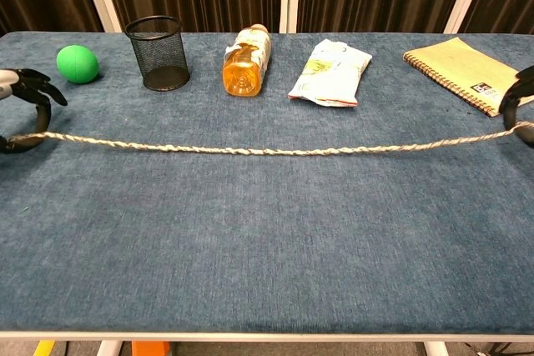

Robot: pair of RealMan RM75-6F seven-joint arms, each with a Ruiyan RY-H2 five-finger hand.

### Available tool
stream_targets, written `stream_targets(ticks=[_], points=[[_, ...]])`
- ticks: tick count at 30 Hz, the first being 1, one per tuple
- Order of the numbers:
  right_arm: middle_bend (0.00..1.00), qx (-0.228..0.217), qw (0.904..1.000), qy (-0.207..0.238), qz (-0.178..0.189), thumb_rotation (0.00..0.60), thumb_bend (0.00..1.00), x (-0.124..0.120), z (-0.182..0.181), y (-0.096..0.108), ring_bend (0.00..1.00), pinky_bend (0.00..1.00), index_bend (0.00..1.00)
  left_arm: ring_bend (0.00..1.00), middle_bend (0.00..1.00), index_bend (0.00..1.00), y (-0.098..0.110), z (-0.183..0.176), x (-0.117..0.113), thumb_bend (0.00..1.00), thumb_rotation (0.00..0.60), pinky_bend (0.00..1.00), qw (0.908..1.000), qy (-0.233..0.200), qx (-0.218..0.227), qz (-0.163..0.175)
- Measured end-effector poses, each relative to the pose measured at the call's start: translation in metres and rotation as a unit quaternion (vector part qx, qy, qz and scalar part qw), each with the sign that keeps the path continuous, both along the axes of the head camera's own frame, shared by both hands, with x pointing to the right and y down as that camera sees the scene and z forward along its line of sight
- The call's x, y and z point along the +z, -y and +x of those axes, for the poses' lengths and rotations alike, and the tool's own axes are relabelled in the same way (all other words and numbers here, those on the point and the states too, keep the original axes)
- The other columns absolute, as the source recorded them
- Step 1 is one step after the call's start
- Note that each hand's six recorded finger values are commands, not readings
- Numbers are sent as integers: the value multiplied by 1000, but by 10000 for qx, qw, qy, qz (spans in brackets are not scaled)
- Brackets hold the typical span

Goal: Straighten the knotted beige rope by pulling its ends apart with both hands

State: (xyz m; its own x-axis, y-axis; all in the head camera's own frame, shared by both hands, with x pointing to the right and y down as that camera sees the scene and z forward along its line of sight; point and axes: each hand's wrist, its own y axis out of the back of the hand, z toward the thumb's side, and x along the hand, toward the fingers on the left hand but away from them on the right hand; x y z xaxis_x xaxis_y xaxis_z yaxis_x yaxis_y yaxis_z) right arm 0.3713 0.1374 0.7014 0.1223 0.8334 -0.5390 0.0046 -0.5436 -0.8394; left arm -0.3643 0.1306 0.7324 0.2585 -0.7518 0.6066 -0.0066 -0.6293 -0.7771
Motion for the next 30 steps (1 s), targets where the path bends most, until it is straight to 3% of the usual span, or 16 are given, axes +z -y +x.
stream_targets(ticks=[2, 5, 12, 18, 25, 30], points=[[178, -36, 10000, -12, -41, 600, 278, 2, -2, -2, 13, 19, 181, 14, 167, 345, -1, 0, 1, 331, 600, 4, 10000, -6, -27, -18], [140, -46, 10000, 14, -52, 600, 256, 1, -5, -3, 0, 2, 83, 14, 155, 247, -1, 1, -1, 286, 600, 4, 10000, -39, -64, 0], [152, 80, 9996, 116, 242, 600, 262, -27, 2, 7, 0, 3, 73, 14, 155, 216, 6, -6, -22, 260, 600, 4, 9995, -98, -218, 183], [164, 274, 9973, 149, 667, 600, 271, -77, 29, 13, 0, 8, 81, 14, 155, 216, 14, -48, -73, 250, 600, 4, 9944, 98, -647, 832], [163, 549, 9932, 203, 1005, 600, 274, -136, 62, -10, 0, 8, 88, 14, 155, 216, -16, -99, -136, 244, 600, 4, 9814, 470, -1255, 1374], [165, 716, 9915, 236, 1060, 600, 287, -152, 70, -34, 0, 8, 98, 14, 155, 216, -50, -107, -162, 242, 600, 4, 9747, 534, -1557, 1513]])
